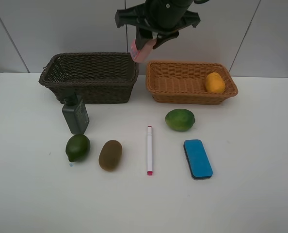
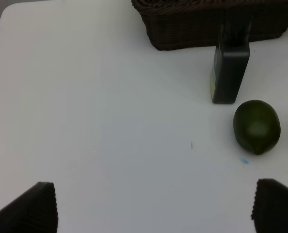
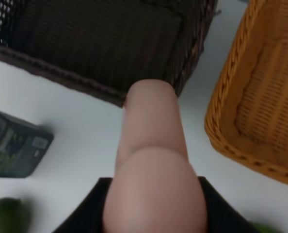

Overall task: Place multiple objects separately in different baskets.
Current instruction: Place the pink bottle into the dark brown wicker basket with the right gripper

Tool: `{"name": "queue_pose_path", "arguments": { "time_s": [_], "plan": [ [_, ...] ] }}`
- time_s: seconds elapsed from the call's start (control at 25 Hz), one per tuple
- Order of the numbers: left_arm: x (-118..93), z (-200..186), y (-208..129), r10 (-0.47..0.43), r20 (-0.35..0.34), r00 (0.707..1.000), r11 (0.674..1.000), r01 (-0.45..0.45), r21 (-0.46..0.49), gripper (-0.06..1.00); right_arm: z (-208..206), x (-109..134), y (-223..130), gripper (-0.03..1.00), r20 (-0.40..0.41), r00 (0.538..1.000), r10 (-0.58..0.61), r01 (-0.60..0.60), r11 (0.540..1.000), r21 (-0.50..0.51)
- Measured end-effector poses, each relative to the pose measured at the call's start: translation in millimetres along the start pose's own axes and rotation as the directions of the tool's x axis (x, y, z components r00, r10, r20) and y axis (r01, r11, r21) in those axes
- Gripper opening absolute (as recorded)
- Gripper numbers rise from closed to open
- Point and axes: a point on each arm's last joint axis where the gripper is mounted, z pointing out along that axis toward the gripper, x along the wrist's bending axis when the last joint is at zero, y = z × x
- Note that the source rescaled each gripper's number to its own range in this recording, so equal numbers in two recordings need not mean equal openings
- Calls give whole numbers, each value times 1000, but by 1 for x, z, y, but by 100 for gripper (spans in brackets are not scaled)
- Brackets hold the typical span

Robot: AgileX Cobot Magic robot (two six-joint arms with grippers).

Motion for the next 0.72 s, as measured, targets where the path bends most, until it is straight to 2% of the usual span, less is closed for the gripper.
{"name": "queue_pose_path", "arguments": {
  "time_s": [0.48,0.72],
  "plan": [
    [0,0,0,0,0,1000,1000,0,0,100,79,16,26,2,-34,999,-35,32,995,-96],
    [0,0,0,0,0,1000,1000,0,0,100,114,20,26,2,-56,998,-41,32,988,-151]
  ]
}}
